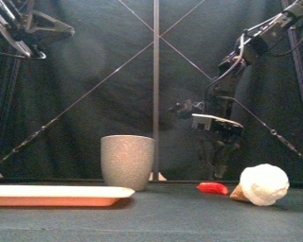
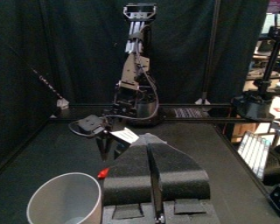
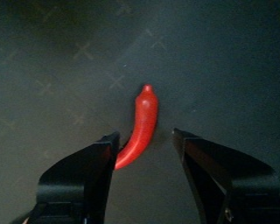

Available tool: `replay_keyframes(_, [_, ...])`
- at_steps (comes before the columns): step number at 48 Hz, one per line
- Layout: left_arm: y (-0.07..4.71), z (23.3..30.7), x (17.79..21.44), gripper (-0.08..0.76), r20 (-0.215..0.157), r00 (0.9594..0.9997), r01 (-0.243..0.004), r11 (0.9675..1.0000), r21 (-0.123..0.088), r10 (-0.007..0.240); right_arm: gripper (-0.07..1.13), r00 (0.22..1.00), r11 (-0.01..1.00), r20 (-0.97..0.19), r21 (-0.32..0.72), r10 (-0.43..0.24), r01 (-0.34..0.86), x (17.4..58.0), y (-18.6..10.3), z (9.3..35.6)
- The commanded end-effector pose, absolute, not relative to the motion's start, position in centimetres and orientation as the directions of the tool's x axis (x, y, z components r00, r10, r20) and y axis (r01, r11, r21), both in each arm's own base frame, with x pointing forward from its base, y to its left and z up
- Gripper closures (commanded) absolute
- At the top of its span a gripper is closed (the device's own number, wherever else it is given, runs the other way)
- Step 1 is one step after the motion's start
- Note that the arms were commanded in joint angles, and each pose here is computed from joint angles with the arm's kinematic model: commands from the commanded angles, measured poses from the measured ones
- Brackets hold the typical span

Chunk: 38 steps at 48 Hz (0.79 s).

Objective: Pick the red chile then place it in the grey bowl
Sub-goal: Pick the red chile

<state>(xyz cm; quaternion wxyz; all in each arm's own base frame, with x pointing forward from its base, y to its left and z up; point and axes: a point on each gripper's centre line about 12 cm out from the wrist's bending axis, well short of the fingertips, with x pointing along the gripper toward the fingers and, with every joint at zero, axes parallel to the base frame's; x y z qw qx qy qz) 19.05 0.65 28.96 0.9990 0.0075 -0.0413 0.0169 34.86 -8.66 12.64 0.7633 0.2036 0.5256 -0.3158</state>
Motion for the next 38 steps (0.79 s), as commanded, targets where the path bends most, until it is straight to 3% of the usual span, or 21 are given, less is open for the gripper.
replay_keyframes(1, [0.68, 29.44, 19.15, 0.71, 0.095, 0.9949, -0.036, 0.9992, 0.017, 0.034, 0.18, 0.277, 0.714, -0.927, 0.014, -0.253, 0.7, 35.2, -8.4, 13.0])
replay_keyframes(13, [0.68, 29.44, 19.15, 0.71, 0.095, 0.9949, -0.036, 0.9992, 0.017, 0.034, 0.18, 0.231, 0.71, -0.944, -0.005, -0.235, 0.704, 35.2, -8.5, 10.3])
replay_keyframes(21, [0.7, 29.44, 19.09, 0.71, 0.096, 0.9947, -0.037, 0.9992, 0.017, 0.036, 0.2, 0.235, 0.711, -0.943, -0.002, -0.235, 0.703, 35.6, -8.6, 10.2])
replay_keyframes(27, [0.7, 29.44, 19.09, 0.71, 0.096, 0.9947, -0.037, 0.9992, 0.017, 0.036, 0.3, 0.238, 0.712, -0.942, -0.001, -0.237, 0.702, 35.7, -8.6, 10.3])
replay_keyframes(33, [0.7, 29.44, 19.09, 0.71, 0.096, 0.9947, -0.037, 0.9992, 0.017, 0.036, 0.49, 0.247, 0.713, -0.938, 0.001, -0.242, 0.701, 35.9, -8.7, 10.6])
replay_keyframes(38, [0.7, 29.5, 19.1, 0.71, 0.098, 0.9945, -0.037, 0.9992, 0.017, 0.036, 0.59, 0.296, 0.723, -0.917, 0.013, -0.266, 0.691, 36.9, -9.1, 12.7])
